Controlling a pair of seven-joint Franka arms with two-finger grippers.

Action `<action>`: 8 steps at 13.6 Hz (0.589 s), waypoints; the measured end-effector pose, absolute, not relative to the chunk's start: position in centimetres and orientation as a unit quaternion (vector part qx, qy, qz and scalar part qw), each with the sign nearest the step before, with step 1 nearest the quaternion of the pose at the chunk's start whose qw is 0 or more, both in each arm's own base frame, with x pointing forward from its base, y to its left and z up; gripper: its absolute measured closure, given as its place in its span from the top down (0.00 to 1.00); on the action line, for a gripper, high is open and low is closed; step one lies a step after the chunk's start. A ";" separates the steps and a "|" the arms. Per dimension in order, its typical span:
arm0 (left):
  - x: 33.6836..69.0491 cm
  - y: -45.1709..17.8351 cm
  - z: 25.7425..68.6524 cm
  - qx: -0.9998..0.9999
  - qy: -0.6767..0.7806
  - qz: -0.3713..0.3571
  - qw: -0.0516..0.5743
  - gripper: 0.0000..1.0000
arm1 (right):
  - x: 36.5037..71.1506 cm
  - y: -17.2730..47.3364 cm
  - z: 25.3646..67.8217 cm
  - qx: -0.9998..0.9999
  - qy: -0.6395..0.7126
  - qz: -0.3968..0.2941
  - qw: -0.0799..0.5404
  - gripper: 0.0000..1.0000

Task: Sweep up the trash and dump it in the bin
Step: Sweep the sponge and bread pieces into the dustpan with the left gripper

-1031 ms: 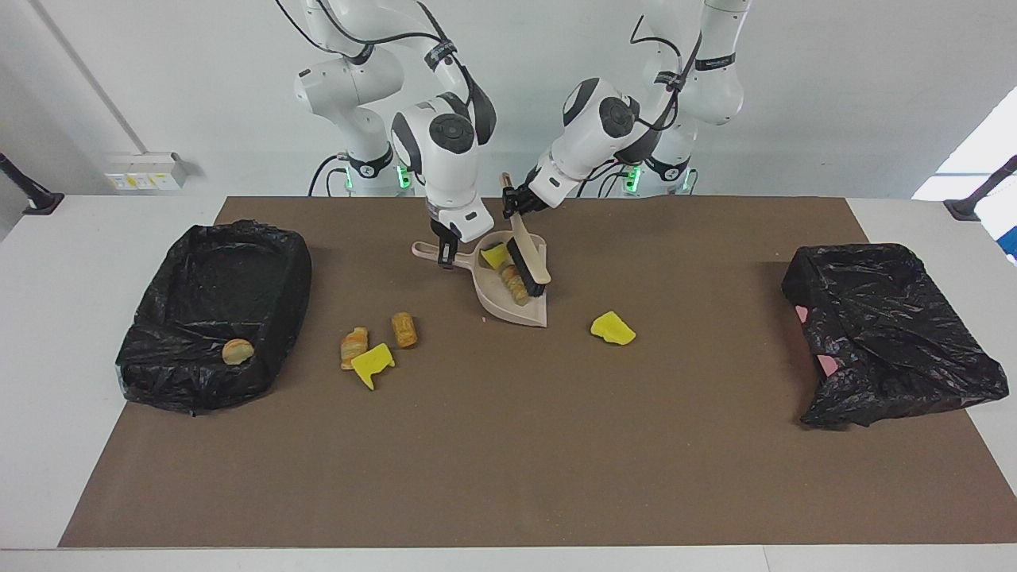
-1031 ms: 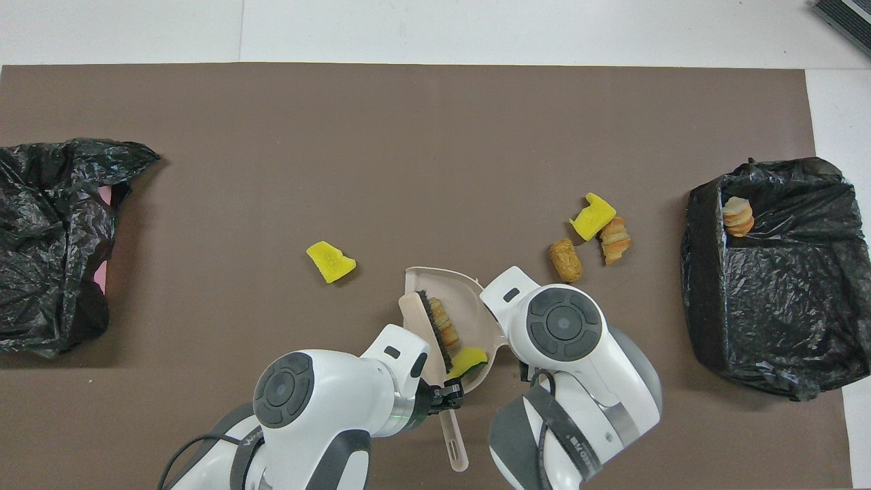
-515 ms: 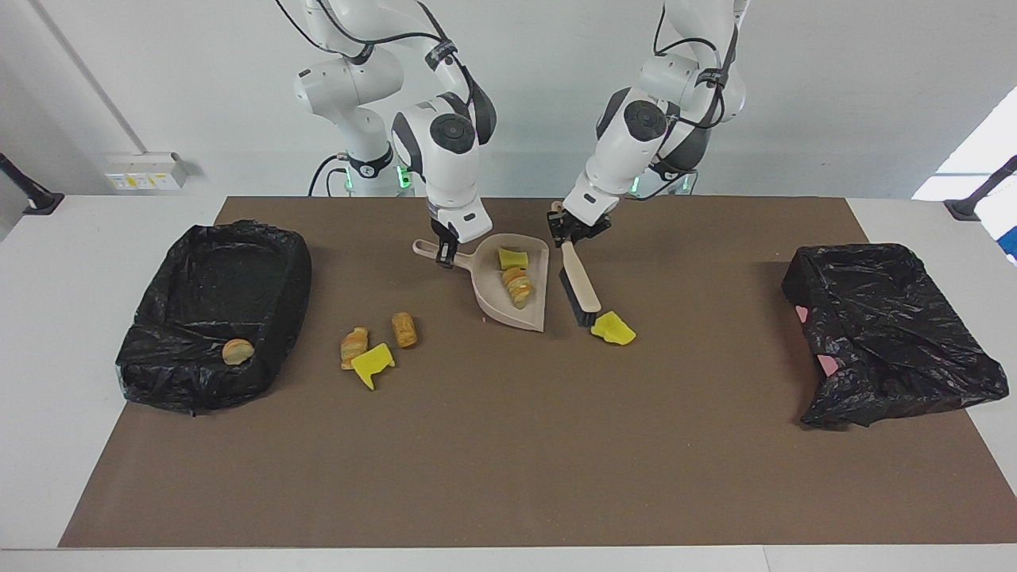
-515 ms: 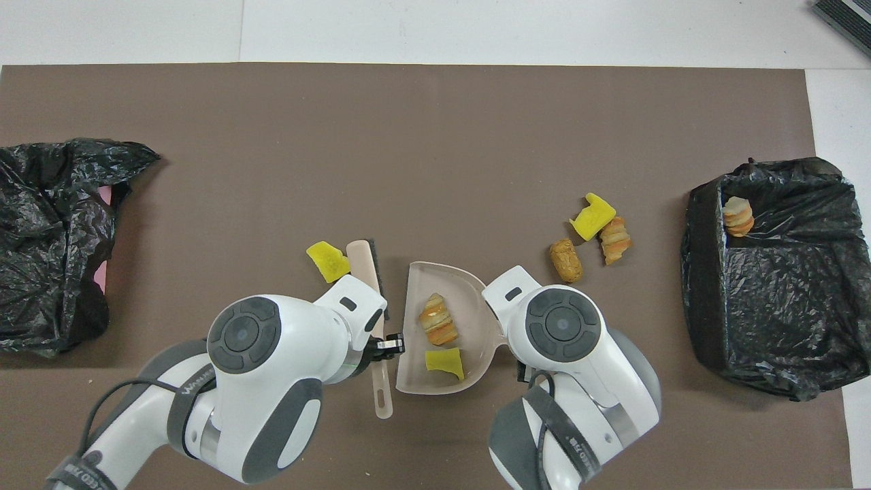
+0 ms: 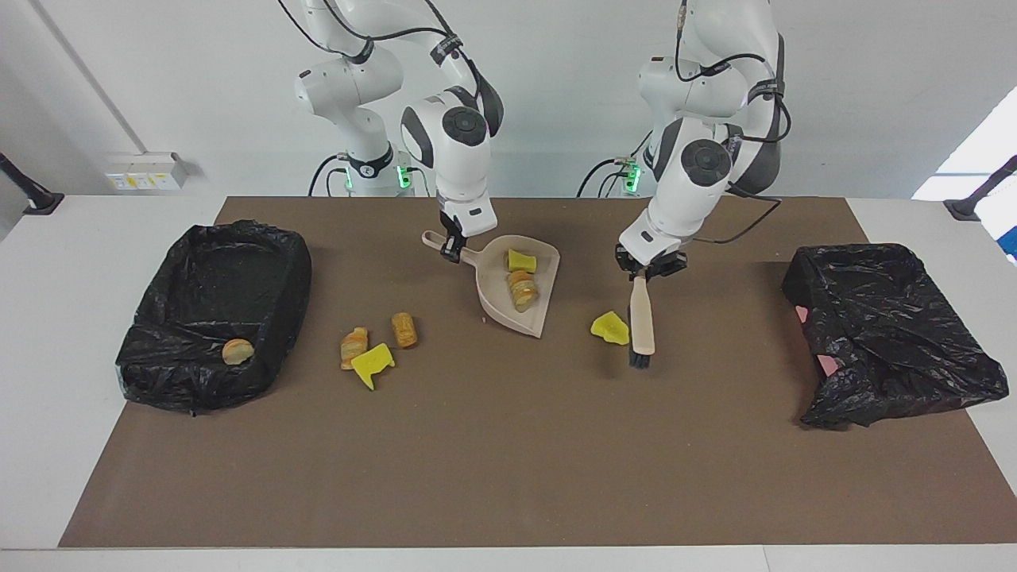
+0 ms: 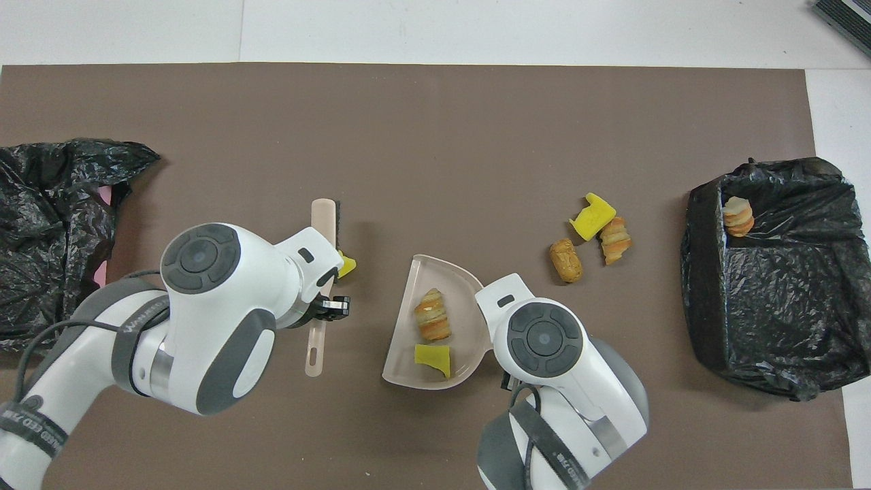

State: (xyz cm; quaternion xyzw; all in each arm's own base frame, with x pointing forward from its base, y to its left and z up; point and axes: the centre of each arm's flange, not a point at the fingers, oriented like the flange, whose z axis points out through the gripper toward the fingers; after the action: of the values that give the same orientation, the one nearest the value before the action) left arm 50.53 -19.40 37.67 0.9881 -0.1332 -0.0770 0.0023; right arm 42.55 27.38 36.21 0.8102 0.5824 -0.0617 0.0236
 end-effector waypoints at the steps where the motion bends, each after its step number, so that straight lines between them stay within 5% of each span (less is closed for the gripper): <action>1: 51.2 -19.0 36.8 0.987 -0.139 -0.084 -0.002 0.26 | 42.6 27.4 36.2 0.810 0.582 -0.062 0.024 0.32; 8: 48.1 -24.8 32.9 0.959 -0.252 -0.131 -0.014 0.26 | 42.6 27.4 36.2 0.810 0.582 -0.062 0.024 0.32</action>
State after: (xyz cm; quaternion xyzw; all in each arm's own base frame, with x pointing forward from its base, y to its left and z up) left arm 48.13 -24.75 32.87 0.9587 -0.2520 -0.1310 -0.0142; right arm 42.55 27.38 36.22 0.8102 0.5824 -0.0616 0.0236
